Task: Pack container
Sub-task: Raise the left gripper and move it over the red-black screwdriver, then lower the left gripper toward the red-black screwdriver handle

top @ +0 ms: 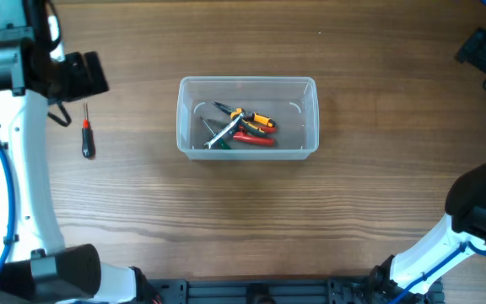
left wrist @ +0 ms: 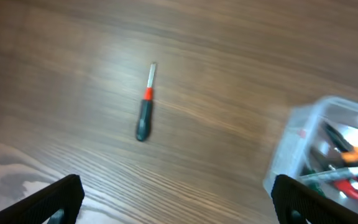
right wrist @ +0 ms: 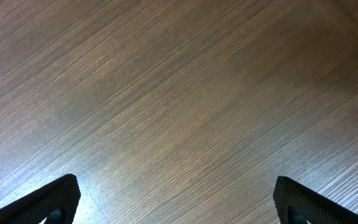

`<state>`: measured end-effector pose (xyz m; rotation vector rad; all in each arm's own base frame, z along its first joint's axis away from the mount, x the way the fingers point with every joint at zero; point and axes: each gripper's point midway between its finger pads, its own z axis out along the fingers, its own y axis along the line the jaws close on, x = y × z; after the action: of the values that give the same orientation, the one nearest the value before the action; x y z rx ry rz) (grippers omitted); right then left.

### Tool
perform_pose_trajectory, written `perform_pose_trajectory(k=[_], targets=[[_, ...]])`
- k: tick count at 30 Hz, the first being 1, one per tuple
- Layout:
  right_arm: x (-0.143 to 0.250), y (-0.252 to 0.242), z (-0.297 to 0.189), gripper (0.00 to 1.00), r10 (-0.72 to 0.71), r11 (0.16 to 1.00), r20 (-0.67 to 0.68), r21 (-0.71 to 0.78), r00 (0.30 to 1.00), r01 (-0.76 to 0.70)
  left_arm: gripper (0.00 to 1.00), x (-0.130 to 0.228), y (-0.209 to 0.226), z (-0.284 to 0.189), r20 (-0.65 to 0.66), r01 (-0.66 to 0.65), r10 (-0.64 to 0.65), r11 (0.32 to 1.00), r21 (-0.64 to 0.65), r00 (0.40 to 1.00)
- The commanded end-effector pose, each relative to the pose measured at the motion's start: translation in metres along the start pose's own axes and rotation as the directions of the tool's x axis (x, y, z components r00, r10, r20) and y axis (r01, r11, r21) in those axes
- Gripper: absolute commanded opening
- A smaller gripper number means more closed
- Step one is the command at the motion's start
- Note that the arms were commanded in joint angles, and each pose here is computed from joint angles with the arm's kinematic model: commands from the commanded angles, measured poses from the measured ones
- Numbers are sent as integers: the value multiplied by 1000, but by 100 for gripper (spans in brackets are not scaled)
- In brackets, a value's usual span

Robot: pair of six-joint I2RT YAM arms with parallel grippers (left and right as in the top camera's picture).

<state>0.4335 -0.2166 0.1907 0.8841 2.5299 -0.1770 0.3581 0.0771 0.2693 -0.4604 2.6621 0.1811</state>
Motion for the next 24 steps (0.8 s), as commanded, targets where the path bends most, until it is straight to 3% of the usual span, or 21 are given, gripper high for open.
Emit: perform_pose_trajectory(k=[1,11,16,24], targets=[[1,4,1,100,-7,1000,-3,-9,1000,7,100,14,25,36,-68,77,-80,996,-53,994],[1,4,1,100,-7,1000,-2,-10,1000,7,100,47,10,117,-172,-184,194,980,71,966],[1,4,1,100,-7,1000,-2,-10,1000,7,100,68,17,139,-254,-174,187,982,72,949],[1,4,1,100,-6,1000,-3,-10,1000,6,100,70,37,170,-284,-118,128,992,53,950]])
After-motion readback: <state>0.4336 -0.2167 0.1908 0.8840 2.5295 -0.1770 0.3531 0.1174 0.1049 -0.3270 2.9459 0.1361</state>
